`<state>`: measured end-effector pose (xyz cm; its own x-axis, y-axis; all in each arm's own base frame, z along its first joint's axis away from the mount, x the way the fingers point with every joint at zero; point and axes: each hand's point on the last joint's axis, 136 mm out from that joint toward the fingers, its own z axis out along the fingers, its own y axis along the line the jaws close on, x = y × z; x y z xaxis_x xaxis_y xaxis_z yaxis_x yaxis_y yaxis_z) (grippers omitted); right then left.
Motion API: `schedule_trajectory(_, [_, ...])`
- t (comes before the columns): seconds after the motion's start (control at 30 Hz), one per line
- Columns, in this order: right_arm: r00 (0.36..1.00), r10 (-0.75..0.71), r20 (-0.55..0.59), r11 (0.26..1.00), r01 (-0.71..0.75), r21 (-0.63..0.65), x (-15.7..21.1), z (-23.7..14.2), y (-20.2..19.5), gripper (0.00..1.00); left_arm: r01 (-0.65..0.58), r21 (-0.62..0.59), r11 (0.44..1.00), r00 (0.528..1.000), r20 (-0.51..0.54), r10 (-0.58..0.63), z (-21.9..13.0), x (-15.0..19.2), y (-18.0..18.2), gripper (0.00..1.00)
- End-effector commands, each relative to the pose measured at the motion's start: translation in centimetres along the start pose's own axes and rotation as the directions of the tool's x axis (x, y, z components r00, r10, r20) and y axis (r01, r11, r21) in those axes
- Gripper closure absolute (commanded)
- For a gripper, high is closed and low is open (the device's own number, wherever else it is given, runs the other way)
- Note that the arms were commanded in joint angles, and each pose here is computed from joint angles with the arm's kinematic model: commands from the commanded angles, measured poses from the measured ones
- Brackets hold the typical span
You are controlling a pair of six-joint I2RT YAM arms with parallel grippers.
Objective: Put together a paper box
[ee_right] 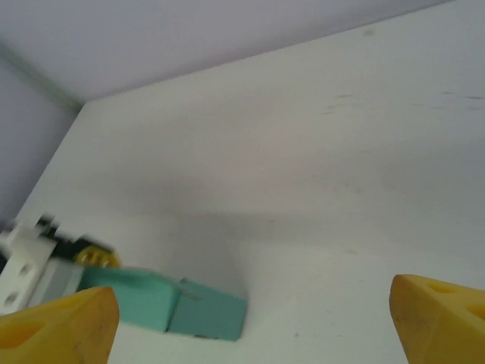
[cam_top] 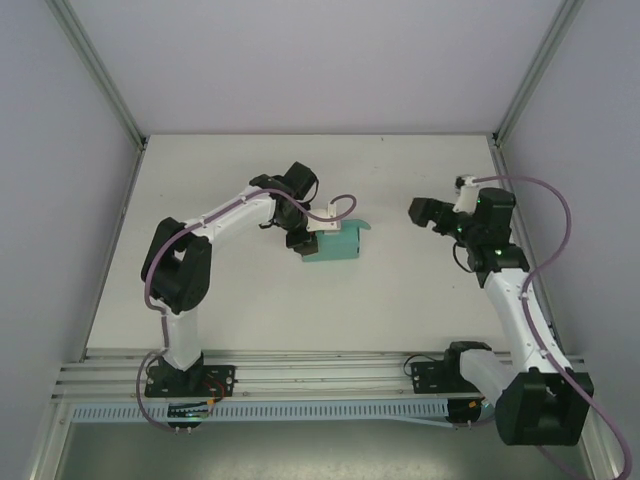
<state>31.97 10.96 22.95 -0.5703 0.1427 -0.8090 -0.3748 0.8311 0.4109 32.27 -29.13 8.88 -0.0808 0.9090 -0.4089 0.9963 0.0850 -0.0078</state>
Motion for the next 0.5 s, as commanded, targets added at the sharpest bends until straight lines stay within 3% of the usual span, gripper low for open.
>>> schedule_trajectory(0.0, [0.974,-0.212,-0.076,0.965,0.197,-0.171,2.7,1.7,3.5,0.10,0.037,0.072,0.997,0.999,-0.038,-0.034,0.9,0.8,-1.2,0.63])
schedule_trajectory(0.37, [0.867,-0.417,-0.274,0.895,0.340,-0.287,6.0,8.2,6.0,0.24,0.039,0.083,0.996,0.998,-0.043,-0.036,0.8,0.8,-1.2,0.61])
schedule_trajectory(0.47, [0.848,-0.427,-0.314,0.888,0.327,-0.325,6.5,9.3,6.1,0.32,0.042,0.085,0.995,0.998,-0.049,-0.038,0.9,0.9,-1.2,0.61])
